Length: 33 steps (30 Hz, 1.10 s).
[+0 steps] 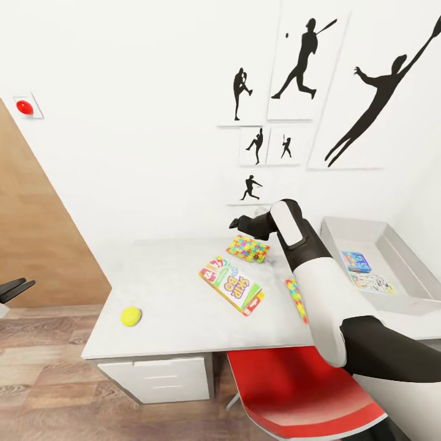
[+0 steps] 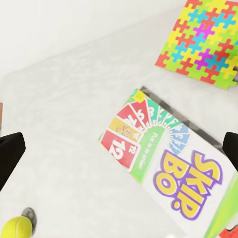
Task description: Put all the toys in the child's room - the three board games (two on the bed and one on the table), the two jigsaw puzzles on the table, and the tennis ball on the table - inside the toy box on the table in the child's room.
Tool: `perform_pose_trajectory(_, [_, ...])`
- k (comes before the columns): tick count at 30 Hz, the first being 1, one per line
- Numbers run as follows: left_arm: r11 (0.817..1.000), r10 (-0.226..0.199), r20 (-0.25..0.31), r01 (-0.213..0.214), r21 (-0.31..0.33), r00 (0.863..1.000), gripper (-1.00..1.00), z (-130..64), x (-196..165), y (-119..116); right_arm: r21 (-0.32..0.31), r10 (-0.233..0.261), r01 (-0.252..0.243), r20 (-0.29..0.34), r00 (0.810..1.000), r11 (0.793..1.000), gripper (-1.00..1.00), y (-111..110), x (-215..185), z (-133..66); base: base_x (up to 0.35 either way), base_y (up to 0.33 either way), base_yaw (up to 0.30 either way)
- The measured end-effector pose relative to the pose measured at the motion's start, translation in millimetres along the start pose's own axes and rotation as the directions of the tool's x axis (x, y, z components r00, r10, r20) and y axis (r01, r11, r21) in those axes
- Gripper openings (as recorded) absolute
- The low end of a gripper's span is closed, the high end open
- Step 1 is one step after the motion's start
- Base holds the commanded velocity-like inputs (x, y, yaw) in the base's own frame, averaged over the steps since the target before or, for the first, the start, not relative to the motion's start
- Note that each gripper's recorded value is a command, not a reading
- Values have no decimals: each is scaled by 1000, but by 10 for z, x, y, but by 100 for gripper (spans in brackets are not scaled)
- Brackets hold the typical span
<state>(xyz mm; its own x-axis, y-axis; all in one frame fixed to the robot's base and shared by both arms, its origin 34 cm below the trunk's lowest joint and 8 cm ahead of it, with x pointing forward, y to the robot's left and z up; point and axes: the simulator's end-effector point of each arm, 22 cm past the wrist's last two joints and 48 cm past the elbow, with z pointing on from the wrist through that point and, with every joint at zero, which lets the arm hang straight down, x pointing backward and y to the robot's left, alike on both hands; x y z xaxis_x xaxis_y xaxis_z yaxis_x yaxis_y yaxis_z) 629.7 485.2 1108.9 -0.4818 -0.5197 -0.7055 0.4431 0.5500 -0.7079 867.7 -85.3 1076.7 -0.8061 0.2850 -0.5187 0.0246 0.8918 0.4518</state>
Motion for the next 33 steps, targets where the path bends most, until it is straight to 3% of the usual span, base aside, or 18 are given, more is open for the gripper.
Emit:
perform_pose_trajectory(9, [1000,2,-1,-2,-1,1000,100,0,1,2,1,1,-1,0,1000,1000,100,-11,-1,0,0,172,0])
perform_pose_trajectory(33, [1000,-4,-4,4,-8,1000,100,1,30,50,9,11,-11,-1,1000,1000,100,-66,17,68,0,47,0])
